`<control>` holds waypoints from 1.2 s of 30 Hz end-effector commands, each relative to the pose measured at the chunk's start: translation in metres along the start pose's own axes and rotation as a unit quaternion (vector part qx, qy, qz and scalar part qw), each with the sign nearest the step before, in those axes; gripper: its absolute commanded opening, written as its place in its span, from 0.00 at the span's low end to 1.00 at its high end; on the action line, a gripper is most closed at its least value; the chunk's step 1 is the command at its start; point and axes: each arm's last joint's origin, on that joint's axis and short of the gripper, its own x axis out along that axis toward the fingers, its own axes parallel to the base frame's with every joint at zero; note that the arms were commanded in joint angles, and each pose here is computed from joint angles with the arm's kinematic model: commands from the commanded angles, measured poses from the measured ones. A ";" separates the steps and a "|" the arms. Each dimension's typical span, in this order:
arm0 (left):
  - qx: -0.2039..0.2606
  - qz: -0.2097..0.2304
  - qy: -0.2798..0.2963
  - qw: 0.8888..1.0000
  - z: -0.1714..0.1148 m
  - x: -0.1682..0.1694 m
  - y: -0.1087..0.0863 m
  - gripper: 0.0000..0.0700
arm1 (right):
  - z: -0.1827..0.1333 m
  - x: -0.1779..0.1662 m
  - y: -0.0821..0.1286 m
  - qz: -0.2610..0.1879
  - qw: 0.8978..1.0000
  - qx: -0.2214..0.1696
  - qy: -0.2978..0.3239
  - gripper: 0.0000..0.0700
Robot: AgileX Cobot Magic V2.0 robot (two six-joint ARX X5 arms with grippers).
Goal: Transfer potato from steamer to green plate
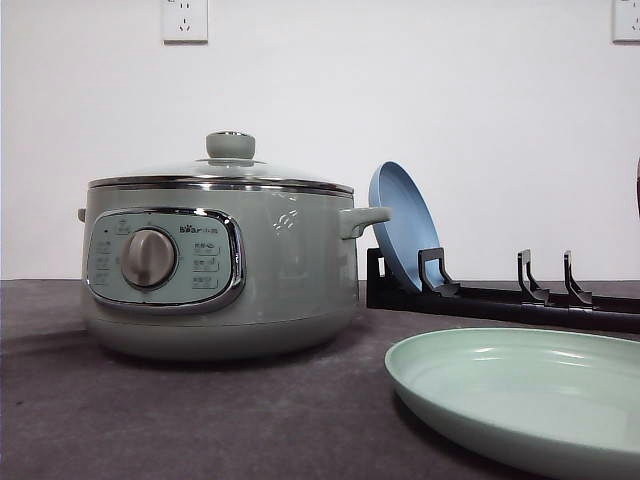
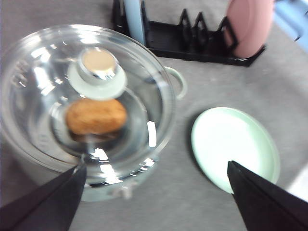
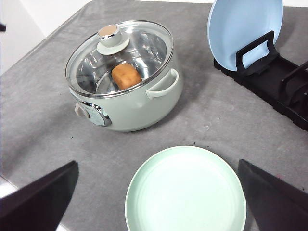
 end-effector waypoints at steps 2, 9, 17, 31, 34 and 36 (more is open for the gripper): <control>0.025 0.018 0.013 0.999 0.018 0.008 0.000 0.83 | 0.002 -0.001 0.001 0.002 1.000 0.005 -0.005 1.00; 0.031 0.058 0.086 0.994 0.052 0.045 0.002 0.84 | 0.002 -0.001 0.001 0.001 1.000 0.005 -0.005 1.00; 0.021 0.078 0.144 0.986 0.081 0.103 0.018 0.84 | 0.002 -0.001 0.001 -0.005 1.000 0.003 -0.006 1.00; 0.039 0.075 0.160 0.983 0.086 0.187 0.041 0.84 | 0.002 -0.001 0.000 -0.005 1.000 0.003 -0.006 1.00; 0.038 0.074 0.171 0.982 0.083 0.195 0.042 0.84 | 0.002 -0.001 0.000 -0.005 1.000 0.003 -0.006 1.00; 0.039 0.072 0.173 0.981 0.083 0.198 0.041 0.84 | 0.002 -0.001 0.000 -0.005 1.000 0.003 -0.006 1.00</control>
